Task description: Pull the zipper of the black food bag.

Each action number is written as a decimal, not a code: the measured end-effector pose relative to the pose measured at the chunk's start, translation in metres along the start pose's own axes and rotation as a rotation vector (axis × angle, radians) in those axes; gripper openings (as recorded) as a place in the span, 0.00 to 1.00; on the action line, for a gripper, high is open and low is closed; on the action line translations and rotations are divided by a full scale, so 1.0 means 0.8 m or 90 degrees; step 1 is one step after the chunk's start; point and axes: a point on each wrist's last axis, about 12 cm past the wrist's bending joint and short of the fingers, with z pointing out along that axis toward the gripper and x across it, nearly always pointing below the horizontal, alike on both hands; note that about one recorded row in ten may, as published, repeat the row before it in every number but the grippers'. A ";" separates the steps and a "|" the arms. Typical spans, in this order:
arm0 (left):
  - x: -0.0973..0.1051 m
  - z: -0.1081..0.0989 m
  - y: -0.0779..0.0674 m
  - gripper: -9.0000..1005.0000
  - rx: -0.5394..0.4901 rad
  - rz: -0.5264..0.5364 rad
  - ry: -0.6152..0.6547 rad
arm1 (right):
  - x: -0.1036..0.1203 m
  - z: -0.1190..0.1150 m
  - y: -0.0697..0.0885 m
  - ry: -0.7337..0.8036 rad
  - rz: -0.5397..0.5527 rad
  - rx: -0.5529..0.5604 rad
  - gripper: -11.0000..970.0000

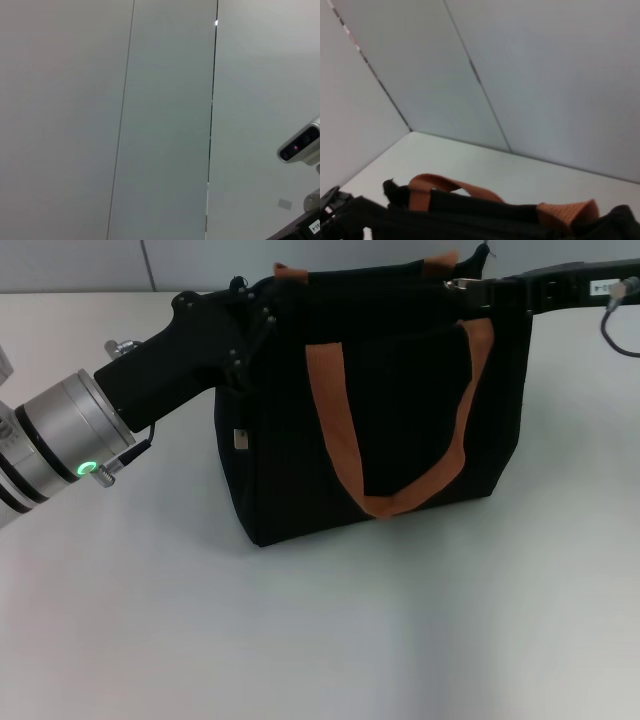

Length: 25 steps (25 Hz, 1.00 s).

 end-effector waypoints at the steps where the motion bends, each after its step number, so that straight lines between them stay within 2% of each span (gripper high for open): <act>1: 0.000 0.000 0.000 0.07 -0.001 0.000 0.000 | 0.001 -0.003 -0.002 -0.004 0.003 0.004 0.01; 11: 0.000 -0.003 0.003 0.07 -0.013 -0.001 -0.001 | 0.016 -0.025 -0.011 -0.040 0.005 0.020 0.01; 15: -0.002 -0.006 0.007 0.07 -0.026 0.000 -0.005 | 0.027 -0.033 -0.009 -0.085 -0.012 -0.010 0.01; 20: -0.001 -0.006 0.008 0.07 -0.030 -0.002 -0.002 | 0.043 -0.053 0.004 -0.183 -0.083 -0.080 0.19; 25: 0.000 -0.012 0.007 0.07 -0.035 -0.002 -0.002 | 0.066 -0.064 0.005 -0.218 -0.096 -0.110 0.30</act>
